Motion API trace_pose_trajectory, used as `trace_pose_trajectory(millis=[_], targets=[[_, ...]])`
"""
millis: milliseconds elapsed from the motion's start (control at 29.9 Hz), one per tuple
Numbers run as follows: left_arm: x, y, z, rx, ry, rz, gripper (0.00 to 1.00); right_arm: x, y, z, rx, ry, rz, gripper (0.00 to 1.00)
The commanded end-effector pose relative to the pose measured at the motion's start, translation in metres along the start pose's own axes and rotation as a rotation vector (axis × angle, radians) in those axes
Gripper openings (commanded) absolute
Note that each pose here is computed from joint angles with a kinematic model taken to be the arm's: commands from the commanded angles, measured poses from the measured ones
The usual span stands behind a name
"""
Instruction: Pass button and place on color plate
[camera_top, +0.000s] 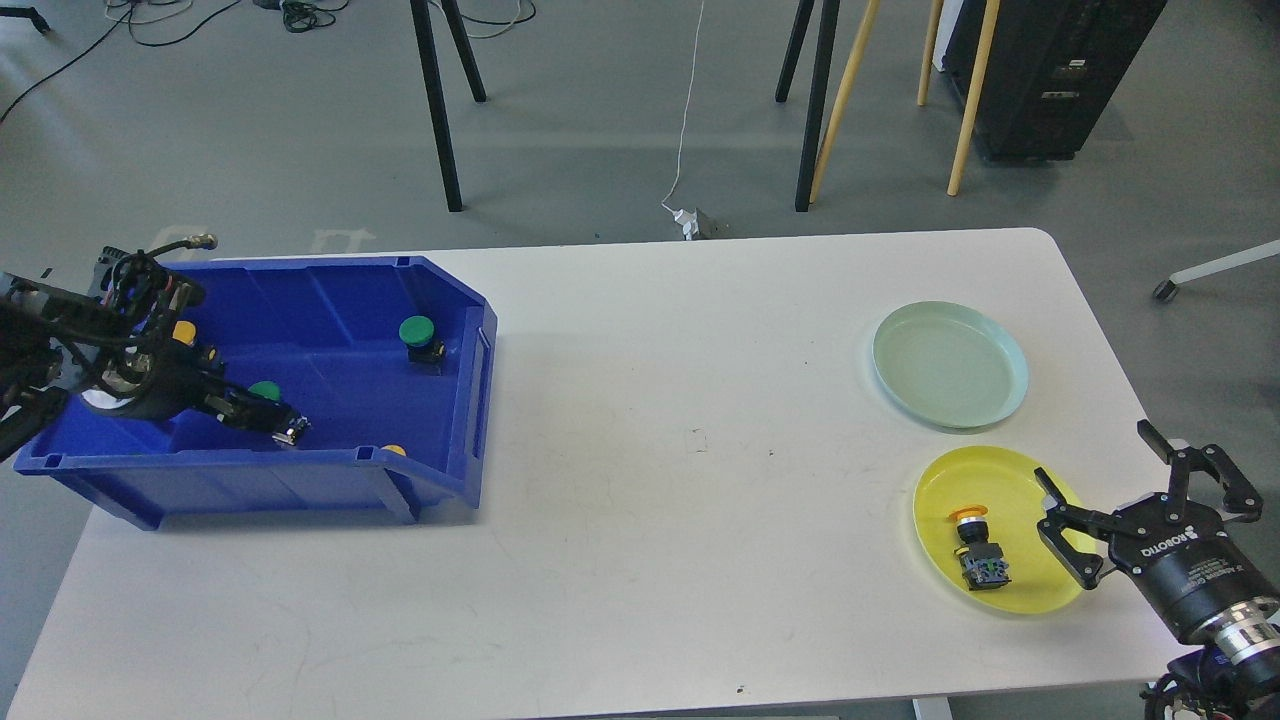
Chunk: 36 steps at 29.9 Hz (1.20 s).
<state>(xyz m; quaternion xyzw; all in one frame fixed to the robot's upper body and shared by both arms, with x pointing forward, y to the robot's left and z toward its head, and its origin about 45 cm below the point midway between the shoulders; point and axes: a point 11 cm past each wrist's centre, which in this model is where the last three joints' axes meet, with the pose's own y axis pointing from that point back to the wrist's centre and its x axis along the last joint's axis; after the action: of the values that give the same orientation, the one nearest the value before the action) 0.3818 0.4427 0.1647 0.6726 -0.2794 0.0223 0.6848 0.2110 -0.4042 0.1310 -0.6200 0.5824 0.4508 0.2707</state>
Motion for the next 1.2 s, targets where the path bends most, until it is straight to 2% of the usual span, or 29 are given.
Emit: trace_pose_trajectory(millis=[0,234,434,501,535,635,668,802,869,969,1069,1169], targets=[[0.002,-0.004,0.003,-0.006,0.007,0.002,0.92,0.000,0.000,0.000,-0.001,0.001,0.000,0.99],[0.001,-0.010,0.003,0.002,0.022,-0.004,0.89,0.001,0.001,0.001,-0.001,-0.001,0.004,0.99],[-0.005,-0.014,0.003,0.004,0.002,-0.007,0.59,0.003,0.004,0.002,-0.002,-0.003,0.011,0.99],[-0.005,-0.014,0.003,0.006,-0.008,0.003,0.54,0.004,0.005,0.002,-0.002,-0.004,0.015,0.99],[-0.004,-0.014,0.003,0.006,-0.012,0.011,0.46,0.005,0.006,0.003,-0.002,-0.006,0.018,0.99],[-0.003,-0.012,0.001,0.011,-0.020,0.026,0.08,0.006,0.007,0.004,-0.004,-0.007,0.021,0.99],[-0.001,-0.012,0.001,0.011,-0.027,0.038,0.05,0.006,0.007,0.004,-0.004,-0.007,0.021,0.99],[0.011,-0.009,0.005,-0.009,-0.024,0.090,0.03,0.006,0.008,0.004,-0.004,-0.006,0.024,0.99],[0.023,-0.004,0.018,-0.067,-0.003,0.139,0.03,0.005,0.006,0.003,-0.005,0.003,0.018,0.99],[0.044,0.032,0.018,-0.141,0.076,0.252,0.03,-0.006,-0.007,-0.005,-0.013,0.036,-0.020,0.99],[0.081,0.072,0.047,-0.300,0.128,0.387,0.03,-0.042,-0.041,-0.033,-0.071,0.229,-0.121,0.99],[0.116,0.104,0.089,-0.551,0.260,0.490,0.03,-0.071,-0.068,-0.037,-0.181,0.475,-0.198,0.99]])
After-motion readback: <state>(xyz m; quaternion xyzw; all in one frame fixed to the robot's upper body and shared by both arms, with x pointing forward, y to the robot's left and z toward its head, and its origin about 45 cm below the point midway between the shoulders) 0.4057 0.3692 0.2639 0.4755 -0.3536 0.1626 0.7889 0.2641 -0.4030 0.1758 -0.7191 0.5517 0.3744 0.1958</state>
